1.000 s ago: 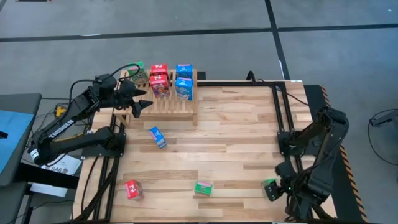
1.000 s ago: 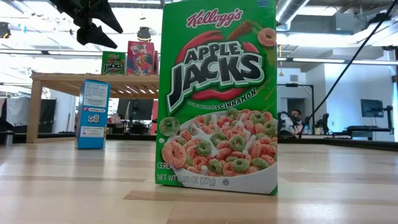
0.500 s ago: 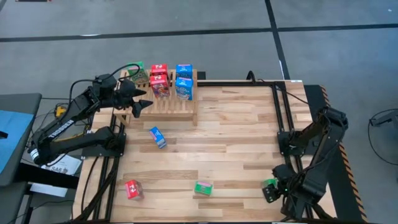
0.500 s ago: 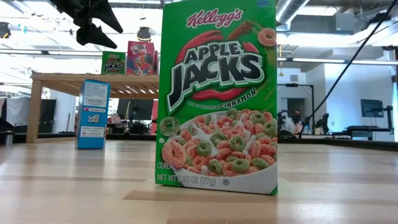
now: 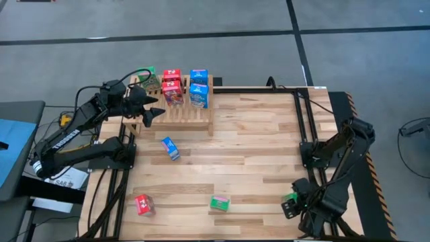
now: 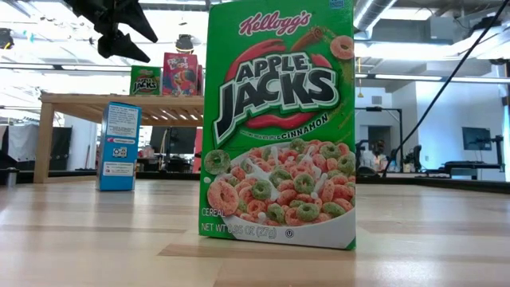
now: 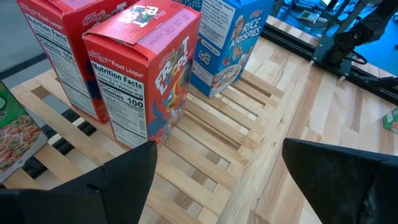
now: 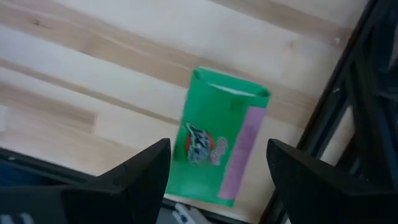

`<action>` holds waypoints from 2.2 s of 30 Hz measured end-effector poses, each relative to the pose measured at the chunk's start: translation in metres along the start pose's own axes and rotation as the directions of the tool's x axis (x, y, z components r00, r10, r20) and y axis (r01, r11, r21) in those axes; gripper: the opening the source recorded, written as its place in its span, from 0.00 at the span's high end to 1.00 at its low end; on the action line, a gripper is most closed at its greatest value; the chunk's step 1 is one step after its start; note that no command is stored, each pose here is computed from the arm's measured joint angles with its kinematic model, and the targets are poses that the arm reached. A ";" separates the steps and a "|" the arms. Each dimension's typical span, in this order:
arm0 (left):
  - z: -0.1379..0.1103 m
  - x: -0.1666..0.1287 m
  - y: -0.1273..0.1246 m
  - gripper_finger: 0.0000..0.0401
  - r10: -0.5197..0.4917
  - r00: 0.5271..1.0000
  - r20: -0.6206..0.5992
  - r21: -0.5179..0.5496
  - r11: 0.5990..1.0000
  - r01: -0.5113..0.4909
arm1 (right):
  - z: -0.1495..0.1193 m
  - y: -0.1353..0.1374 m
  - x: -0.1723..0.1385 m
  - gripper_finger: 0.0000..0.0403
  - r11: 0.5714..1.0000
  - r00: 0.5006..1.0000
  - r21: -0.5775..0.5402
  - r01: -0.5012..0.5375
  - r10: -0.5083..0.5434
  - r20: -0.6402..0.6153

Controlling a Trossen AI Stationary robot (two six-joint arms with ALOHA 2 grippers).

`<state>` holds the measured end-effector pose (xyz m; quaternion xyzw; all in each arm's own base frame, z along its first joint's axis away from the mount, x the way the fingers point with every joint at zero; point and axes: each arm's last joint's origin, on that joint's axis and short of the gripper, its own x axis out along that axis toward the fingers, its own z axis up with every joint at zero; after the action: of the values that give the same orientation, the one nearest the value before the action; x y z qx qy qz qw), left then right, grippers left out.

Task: Stack cereal on shelf
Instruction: Put the right green cereal box on the shelf aligned with the other green cereal box

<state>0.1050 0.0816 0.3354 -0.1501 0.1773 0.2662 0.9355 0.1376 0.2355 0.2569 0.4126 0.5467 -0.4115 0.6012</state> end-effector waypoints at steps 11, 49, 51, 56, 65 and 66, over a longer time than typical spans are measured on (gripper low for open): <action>0.000 0.000 0.000 0.16 0.001 1.000 0.000 0.000 1.000 -0.001 | 0.000 0.002 0.000 0.28 1.000 1.000 0.007 -0.012 0.012 -0.011; 0.000 0.000 0.000 0.16 0.002 1.000 0.000 0.000 1.000 -0.002 | -0.003 0.007 0.013 0.53 0.998 0.998 -0.011 0.066 -0.066 -0.007; 0.000 0.000 0.000 0.16 0.002 1.000 0.000 -0.006 1.000 -0.002 | -0.003 0.007 0.013 0.53 0.998 0.998 -0.017 0.067 -0.067 -0.007; 0.000 0.000 0.000 0.16 -0.002 1.000 -0.004 -0.059 0.998 0.002 | 0.002 0.011 0.013 0.53 0.997 0.998 -0.045 0.067 -0.067 -0.008; 0.000 0.000 0.000 0.16 -0.004 1.000 -0.003 -0.054 0.999 0.004 | 0.024 0.018 0.004 0.53 0.991 0.999 -0.124 0.043 -0.045 -0.020; 0.000 0.000 0.000 0.15 -0.004 1.000 0.001 -0.053 0.999 0.004 | 0.027 0.019 0.003 0.53 0.990 0.999 -0.135 0.040 -0.043 -0.017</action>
<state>0.1052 0.0816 0.3356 -0.1749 0.1693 0.2688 0.9319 0.1643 0.2164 0.2564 0.3638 0.5877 -0.3821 0.6134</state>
